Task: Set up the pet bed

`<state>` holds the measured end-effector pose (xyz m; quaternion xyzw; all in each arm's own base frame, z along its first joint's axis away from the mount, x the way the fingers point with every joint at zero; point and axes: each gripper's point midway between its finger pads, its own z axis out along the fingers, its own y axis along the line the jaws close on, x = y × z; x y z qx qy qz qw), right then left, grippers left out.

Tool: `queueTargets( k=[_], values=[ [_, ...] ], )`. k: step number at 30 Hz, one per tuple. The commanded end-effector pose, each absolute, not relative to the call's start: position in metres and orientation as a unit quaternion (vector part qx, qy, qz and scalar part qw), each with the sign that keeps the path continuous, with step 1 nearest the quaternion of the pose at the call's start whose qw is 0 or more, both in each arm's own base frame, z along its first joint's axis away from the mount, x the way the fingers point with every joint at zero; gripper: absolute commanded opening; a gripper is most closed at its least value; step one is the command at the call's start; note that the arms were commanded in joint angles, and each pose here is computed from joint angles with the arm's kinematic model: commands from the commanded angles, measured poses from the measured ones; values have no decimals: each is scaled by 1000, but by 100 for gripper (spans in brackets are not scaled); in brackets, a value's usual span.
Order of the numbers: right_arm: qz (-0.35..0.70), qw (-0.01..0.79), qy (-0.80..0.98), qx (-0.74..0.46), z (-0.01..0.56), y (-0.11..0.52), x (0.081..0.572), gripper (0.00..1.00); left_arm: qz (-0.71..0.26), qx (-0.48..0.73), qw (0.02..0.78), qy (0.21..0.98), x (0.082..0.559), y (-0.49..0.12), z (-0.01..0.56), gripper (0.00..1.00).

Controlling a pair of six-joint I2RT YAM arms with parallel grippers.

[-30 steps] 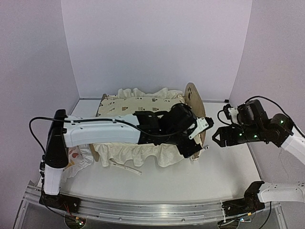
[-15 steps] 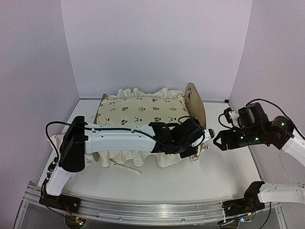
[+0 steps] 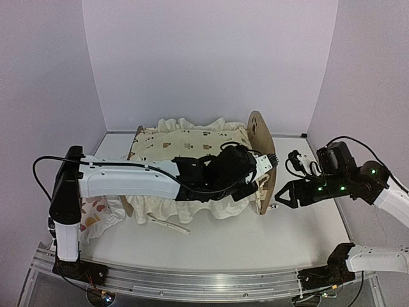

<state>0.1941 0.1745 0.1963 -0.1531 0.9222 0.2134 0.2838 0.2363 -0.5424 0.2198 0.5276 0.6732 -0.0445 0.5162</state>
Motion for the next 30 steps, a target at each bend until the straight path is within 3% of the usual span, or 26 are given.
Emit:
queueTargets(
  k=[1,6,30],
  values=[
    [273,323,888,-181,219,201,204,65,-99,445,600,658,240,-514,315,0],
    [296,350,869,-187,227,217,218,53,-114,432,610,654,235,-497,328,0],
    [307,318,864,-240,201,280,272,44,-137,409,627,649,229,-455,351,0]
  ],
)
